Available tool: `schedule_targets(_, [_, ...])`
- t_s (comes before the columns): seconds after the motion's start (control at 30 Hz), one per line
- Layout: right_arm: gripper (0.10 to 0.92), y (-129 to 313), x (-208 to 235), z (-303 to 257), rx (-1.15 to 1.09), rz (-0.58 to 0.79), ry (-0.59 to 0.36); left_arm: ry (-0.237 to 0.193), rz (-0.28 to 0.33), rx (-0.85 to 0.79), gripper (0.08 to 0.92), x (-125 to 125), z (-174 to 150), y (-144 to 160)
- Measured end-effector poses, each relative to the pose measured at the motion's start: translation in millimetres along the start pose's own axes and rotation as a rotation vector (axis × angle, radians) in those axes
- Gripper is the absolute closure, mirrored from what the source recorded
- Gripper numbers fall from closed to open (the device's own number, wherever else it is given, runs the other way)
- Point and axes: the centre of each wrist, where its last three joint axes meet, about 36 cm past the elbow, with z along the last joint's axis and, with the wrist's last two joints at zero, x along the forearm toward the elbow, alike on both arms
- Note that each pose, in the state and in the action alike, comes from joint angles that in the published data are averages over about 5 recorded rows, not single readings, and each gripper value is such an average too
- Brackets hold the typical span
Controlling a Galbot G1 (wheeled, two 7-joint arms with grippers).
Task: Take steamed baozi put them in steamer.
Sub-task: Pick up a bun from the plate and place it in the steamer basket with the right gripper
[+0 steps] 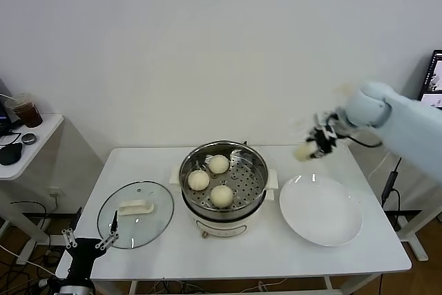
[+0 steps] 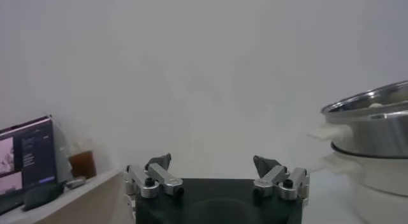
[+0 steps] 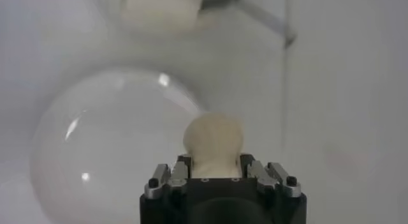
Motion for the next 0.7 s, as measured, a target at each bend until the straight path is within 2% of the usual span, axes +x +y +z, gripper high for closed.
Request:
schedule_targets(0.27, [0.555, 1.0, -16.9, -77.7, -0.020, -0.061, -0.043, -0.007, -0.009, -0.001, 0.177, 1.1, -3.1, 1.3])
schedule_targets(0.7, [0.555, -1.5, -78.1, -130.0, -0.051, -0.113, 0.023, -0.012, -0.024, 0.007, 0.177, -0.3, -5.3, 1.5])
